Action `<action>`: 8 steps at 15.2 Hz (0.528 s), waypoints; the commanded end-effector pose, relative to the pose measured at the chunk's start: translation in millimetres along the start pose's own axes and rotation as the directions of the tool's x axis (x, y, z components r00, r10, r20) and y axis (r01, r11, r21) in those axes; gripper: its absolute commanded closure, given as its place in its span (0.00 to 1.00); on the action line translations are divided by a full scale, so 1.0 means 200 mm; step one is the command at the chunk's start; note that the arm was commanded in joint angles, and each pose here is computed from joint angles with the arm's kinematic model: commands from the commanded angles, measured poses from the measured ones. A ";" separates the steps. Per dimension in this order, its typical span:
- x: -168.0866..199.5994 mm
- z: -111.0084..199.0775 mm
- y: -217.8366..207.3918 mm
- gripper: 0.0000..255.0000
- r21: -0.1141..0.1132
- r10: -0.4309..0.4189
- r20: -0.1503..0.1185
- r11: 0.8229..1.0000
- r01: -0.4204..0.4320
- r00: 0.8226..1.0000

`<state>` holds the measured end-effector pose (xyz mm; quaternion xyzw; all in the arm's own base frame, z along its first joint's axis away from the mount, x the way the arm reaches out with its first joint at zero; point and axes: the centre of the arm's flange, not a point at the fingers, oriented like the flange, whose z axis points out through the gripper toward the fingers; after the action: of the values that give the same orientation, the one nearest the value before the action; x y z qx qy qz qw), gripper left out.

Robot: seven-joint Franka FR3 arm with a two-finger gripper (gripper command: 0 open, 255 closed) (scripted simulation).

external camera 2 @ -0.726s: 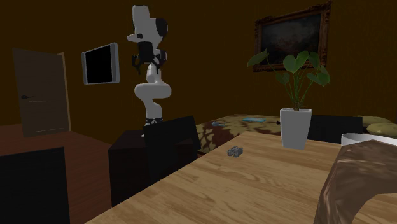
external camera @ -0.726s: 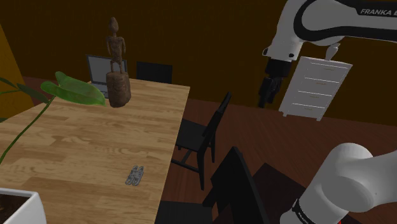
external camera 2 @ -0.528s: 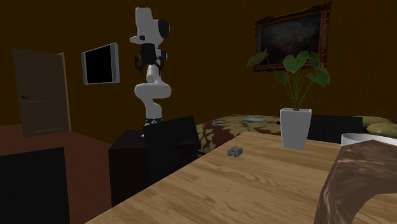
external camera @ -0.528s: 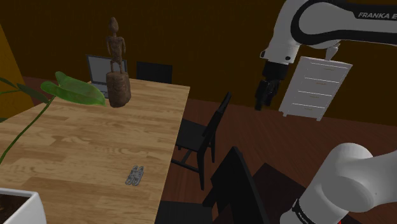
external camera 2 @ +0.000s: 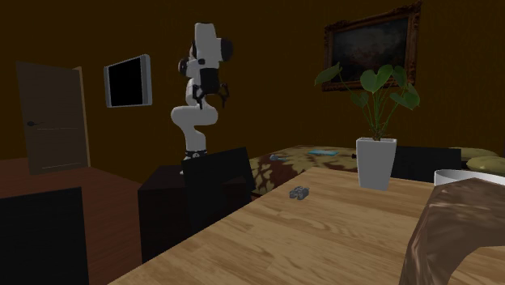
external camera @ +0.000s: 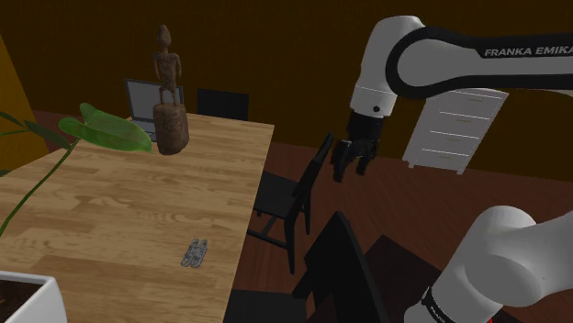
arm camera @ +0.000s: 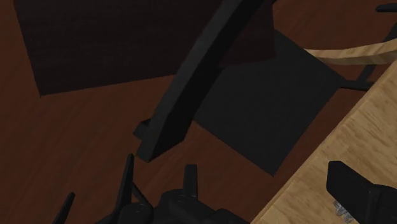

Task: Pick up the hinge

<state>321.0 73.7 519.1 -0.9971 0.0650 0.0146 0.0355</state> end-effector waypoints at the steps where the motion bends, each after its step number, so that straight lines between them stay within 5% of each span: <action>1: 0.03 0.09 -0.11 0.00 -0.002 0.043 -0.005 0.999 -0.043 0.999; 8: 0.16 0.35 -0.47 0.00 -0.011 0.181 -0.020 0.983 -0.181 0.983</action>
<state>356.6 157.5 461.4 -0.9892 0.1440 0.0095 0.0273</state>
